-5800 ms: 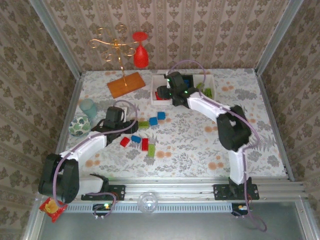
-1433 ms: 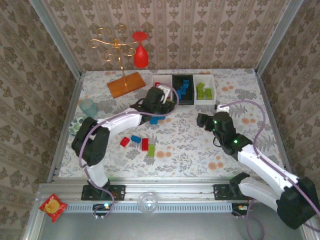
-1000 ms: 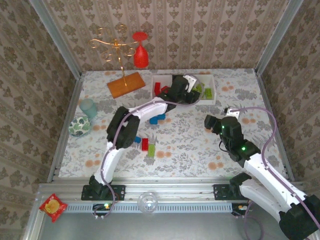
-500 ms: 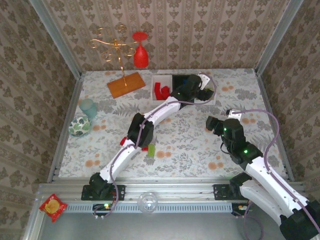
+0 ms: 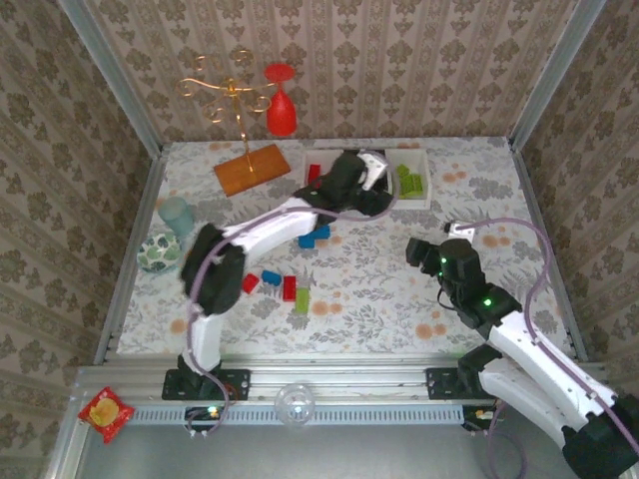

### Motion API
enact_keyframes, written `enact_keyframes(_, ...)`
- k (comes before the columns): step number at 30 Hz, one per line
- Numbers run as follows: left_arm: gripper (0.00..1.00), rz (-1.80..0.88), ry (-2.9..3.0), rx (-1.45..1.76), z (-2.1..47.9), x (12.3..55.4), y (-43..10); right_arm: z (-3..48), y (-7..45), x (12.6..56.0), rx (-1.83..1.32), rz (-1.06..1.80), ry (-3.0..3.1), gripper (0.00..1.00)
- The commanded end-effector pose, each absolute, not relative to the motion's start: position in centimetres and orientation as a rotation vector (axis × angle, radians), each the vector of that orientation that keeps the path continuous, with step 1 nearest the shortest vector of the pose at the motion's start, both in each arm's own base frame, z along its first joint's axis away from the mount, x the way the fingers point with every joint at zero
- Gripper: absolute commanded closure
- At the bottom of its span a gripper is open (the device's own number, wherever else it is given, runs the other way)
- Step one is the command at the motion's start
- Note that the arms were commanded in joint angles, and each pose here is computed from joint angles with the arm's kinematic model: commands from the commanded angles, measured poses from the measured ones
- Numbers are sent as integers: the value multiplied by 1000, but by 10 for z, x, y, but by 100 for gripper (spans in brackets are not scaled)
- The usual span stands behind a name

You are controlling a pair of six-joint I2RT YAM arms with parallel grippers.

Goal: Sort the legos into containers by color
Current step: Place the lego in the container, then pick up the lego from the bottom-center of the table.

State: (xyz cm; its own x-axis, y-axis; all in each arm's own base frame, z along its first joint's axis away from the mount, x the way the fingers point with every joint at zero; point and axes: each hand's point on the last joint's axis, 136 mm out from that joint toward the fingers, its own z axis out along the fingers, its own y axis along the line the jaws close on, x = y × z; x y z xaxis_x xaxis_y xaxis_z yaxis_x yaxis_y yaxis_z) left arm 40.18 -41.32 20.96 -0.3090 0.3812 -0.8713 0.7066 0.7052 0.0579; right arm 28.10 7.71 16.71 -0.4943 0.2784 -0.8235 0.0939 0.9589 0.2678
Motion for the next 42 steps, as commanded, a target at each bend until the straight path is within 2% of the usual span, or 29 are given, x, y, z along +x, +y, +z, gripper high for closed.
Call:
enact_keyframes(1, 12, -388, 1985, 632, 223, 400, -342, 148, 125, 274, 115, 280, 2191, 14)
enact_keyframes(6, 13, -343, 2098, 445, 214, 368, -248, 119, 223, 259, -170, 320, 2302, 14)
enact_keyframes(8, 13, -355, 2124, 401, 211, 357, -225, 109, 261, 251, -275, 326, 2325, 14)
enact_keyframes(12, 12, -399, 2163, 354, 205, 337, -197, 79, 327, 235, -487, 281, 2365, 12)
enact_keyframes(17, 12, -425, 2160, 311, 201, 329, -185, 51, 367, 227, -606, 229, 2396, 10)
enact_keyframes(28, 12, -407, 2113, 287, 203, 330, -175, 15, 351, 239, -581, 46, 2478, 14)
enact_keyframes(31, 12, -407, 2106, 288, 203, 330, -174, 13, 340, 242, -538, 69, 2501, 20)
enact_keyframes(42, 12, -401, 2116, 296, 198, 331, -175, -6, 337, 248, -476, 121, 2549, 50)
